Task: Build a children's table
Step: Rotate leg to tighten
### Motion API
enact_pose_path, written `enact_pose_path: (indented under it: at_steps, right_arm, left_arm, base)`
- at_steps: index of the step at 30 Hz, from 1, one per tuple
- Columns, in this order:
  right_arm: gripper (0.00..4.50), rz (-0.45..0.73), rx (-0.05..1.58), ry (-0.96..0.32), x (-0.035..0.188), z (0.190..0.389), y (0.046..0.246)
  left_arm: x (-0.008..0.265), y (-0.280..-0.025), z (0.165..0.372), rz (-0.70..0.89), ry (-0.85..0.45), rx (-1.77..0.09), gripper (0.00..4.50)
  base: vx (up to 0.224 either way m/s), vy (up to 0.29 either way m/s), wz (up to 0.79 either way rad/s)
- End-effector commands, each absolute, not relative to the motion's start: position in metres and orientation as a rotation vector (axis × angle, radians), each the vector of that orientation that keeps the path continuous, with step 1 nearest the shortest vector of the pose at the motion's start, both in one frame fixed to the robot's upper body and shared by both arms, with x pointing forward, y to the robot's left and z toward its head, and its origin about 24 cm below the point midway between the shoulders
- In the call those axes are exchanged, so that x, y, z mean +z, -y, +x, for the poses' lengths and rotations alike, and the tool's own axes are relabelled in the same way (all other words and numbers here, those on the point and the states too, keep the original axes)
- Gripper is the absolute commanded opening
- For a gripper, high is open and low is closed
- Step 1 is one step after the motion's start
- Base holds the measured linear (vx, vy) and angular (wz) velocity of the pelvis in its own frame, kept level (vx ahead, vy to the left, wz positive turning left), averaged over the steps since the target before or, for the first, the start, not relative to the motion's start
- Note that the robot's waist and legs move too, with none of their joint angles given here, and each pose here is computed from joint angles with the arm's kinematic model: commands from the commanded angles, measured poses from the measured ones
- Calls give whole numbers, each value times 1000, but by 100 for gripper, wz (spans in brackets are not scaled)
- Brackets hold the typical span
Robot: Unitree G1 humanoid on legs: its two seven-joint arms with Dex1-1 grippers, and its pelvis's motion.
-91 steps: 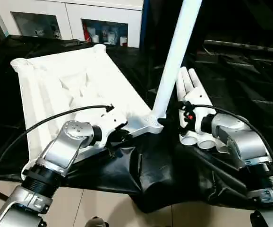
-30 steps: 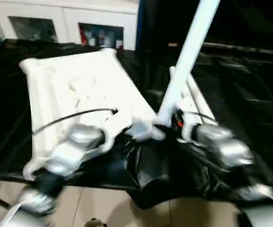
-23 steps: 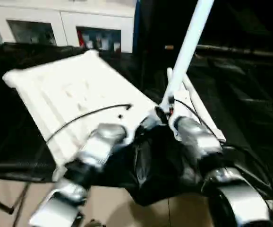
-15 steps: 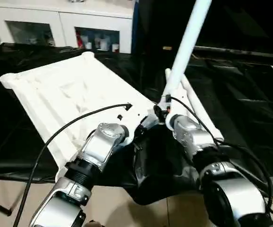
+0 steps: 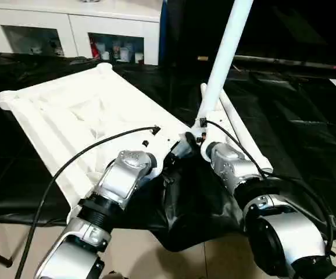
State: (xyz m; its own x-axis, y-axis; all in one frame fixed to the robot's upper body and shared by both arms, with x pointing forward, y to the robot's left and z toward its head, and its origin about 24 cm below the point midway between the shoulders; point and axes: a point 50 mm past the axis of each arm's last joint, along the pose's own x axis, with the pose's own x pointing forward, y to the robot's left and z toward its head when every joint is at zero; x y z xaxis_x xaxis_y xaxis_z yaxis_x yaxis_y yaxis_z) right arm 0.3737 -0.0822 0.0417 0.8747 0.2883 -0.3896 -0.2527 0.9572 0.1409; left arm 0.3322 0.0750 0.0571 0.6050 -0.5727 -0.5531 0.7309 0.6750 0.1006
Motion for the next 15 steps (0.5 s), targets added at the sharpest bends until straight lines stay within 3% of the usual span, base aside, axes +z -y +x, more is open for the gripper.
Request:
enact_pose_path:
  at_steps: [1,9,15]
  right_arm:
    - [414,119,388,-438,42,370,64]
    - [444,30,497,-324,64,375,74]
    - [444,-108,647,-289,78,363,98]
  left_arm:
    - [78,-62,333,343,-398,-847,0]
    - [81,-76,333,373,-384,-879,0]
    - [83,-94,326,414,-364,-983,0]
  base:
    - [0,0,0]
    - [0,0,0]
    - [0,0,0]
